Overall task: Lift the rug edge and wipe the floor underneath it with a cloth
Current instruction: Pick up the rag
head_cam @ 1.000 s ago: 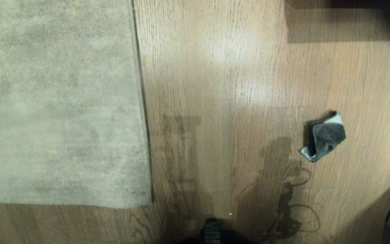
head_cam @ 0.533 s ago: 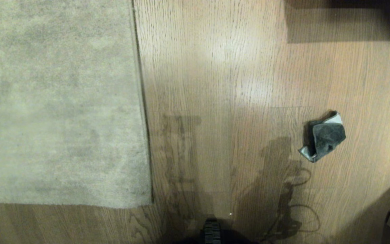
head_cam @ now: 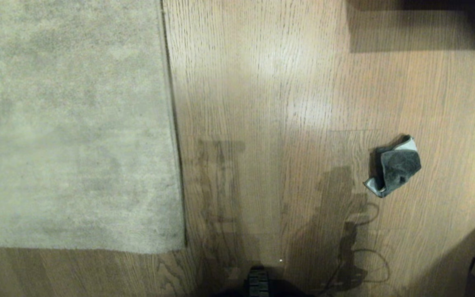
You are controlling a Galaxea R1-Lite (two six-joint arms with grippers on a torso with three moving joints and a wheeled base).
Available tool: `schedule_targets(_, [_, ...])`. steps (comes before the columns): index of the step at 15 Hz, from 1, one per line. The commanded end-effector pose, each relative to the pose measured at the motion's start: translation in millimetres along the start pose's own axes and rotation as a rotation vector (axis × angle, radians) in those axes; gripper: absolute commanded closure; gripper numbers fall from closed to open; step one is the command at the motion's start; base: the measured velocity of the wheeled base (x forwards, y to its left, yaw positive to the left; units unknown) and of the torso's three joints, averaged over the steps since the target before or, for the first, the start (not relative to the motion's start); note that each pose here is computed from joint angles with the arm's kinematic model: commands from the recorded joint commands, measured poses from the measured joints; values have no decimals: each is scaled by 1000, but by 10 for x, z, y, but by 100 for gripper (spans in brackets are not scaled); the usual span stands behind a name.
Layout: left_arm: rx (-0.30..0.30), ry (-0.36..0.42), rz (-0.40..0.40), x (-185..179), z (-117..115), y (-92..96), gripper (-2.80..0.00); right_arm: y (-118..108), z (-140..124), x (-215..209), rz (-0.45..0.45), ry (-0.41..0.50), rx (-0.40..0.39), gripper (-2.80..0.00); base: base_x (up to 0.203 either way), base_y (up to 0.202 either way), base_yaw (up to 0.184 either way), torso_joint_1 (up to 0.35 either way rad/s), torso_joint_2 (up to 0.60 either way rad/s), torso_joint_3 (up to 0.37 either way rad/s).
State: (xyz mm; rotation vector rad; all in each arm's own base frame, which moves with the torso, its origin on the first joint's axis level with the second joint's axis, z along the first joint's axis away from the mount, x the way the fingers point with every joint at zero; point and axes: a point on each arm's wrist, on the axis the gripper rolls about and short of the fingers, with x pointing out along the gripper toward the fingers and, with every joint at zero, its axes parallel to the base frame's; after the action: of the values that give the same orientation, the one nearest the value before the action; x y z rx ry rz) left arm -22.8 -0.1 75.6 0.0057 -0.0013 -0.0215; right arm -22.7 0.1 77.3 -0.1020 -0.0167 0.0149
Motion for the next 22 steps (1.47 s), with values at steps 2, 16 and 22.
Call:
schedule_targets(2, [0, 0, 0, 0, 0, 0, 0, 0, -1, -1, -1, -1, -21, 0, 0, 0, 0, 0, 0, 0])
schedule_targets(16, [0, 0, 0, 0, 0, 0, 0, -10, 160, 58, 42, 63, -11, 0, 0, 0, 0, 0, 0, 0])
schedule_targets(22, [0, 0, 0, 0, 0, 0, 0, -27, 380, 209, 103, 150, -7, 0, 0, 0, 0, 0, 0, 0])
